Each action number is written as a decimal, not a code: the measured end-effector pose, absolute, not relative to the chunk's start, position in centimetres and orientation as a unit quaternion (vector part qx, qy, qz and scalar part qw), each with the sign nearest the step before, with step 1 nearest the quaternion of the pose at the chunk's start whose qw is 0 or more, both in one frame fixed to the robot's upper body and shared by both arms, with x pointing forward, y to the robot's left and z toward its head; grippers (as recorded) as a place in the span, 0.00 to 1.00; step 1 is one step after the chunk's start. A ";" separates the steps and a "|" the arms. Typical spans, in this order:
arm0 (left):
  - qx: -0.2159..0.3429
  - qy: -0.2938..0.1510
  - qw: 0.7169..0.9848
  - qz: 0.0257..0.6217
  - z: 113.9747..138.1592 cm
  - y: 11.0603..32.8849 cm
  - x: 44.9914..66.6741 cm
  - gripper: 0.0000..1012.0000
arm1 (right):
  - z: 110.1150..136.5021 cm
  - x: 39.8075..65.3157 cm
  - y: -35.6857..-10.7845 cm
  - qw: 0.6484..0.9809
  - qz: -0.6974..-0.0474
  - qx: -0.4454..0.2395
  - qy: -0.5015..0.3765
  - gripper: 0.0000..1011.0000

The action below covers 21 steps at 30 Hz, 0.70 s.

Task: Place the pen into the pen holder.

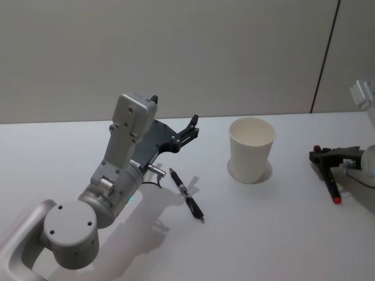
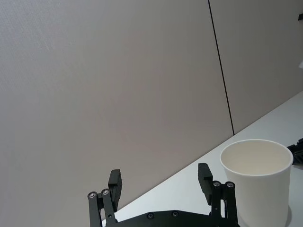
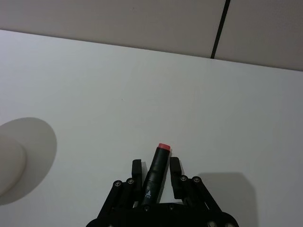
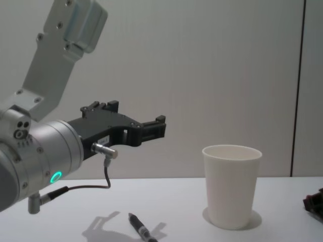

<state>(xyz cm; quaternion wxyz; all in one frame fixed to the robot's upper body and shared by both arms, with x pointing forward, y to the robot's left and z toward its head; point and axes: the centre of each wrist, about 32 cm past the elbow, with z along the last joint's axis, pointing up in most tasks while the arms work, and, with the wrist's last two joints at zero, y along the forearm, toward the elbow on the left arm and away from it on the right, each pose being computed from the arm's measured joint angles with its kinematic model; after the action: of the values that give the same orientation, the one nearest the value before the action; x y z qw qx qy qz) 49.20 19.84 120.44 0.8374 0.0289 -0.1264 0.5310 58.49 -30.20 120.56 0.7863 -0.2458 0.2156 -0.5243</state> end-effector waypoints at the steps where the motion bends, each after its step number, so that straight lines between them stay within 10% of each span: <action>1: 0.029 -0.126 0.837 0.531 120.4 19.8 49.2 0.99 | 120.6 58.5 -30.2 0.786 -0.524 -0.246 0.216 0.34; 21: 0.029 -0.126 0.837 0.531 120.4 19.8 49.2 0.99 | 120.6 58.5 -30.2 0.786 -0.524 -0.247 0.218 0.20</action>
<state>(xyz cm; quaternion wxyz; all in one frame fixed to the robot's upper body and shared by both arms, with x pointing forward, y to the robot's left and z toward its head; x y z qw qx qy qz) 49.20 19.84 120.44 0.8373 0.0289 -0.1265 0.5311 58.49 -30.20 120.56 0.7856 -0.2471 0.2175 -0.5239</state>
